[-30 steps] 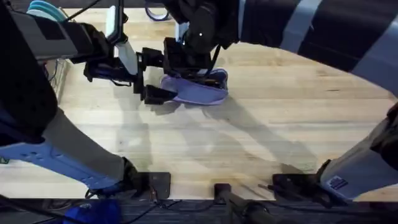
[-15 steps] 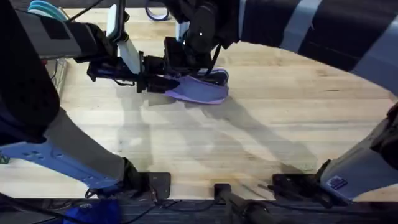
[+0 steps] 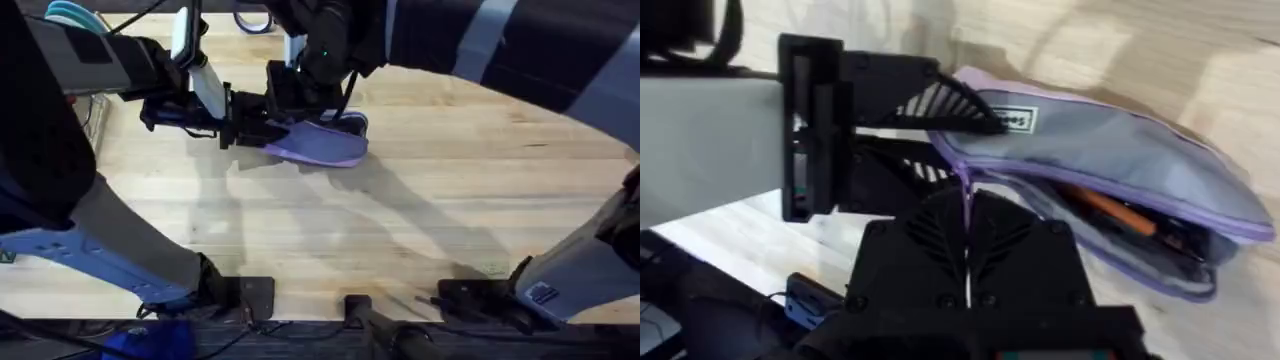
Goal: Unzip the bag, pick up the pens from the table one at a time and place them inside, then zip the bag closed.
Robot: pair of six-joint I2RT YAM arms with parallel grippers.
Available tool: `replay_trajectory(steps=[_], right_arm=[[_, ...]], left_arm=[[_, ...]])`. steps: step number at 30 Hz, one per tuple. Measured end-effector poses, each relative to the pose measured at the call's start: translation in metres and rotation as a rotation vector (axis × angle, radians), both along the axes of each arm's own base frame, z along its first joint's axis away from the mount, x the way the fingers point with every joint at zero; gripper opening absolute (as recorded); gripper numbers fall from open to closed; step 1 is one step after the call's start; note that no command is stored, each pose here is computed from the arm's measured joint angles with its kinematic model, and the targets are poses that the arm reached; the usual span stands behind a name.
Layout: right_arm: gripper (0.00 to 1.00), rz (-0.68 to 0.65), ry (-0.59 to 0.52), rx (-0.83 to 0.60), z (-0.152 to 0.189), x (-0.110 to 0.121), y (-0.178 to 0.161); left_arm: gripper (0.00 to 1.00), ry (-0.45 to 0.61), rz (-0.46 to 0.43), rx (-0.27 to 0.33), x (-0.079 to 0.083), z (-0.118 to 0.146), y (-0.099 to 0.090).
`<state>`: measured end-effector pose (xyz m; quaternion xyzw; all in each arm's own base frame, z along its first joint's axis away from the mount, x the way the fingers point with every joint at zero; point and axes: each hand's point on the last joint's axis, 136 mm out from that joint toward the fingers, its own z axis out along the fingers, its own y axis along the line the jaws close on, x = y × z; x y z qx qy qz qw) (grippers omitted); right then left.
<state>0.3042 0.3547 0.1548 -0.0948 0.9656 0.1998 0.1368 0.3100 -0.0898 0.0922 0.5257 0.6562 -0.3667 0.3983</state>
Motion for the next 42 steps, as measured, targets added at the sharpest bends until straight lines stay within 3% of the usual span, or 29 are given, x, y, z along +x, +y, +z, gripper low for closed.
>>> replay_trajectory(steps=[15,27,42], right_arm=[[0.031,-0.007,-0.018,-0.175,-0.008,0.006,-0.042],[0.031,-0.067,0.006,-0.348,-0.015,0.016,-0.098],[0.032,-0.194,0.116,-0.394,-0.02,0.032,-0.162]], left_arm=[[0.087,-0.002,-0.004,-0.007,0.0,0.001,-0.002],[0.062,-0.005,-0.003,-0.005,0.0,0.001,-0.002],[0.042,-0.005,-0.008,-0.018,0.0,0.003,-0.005]])
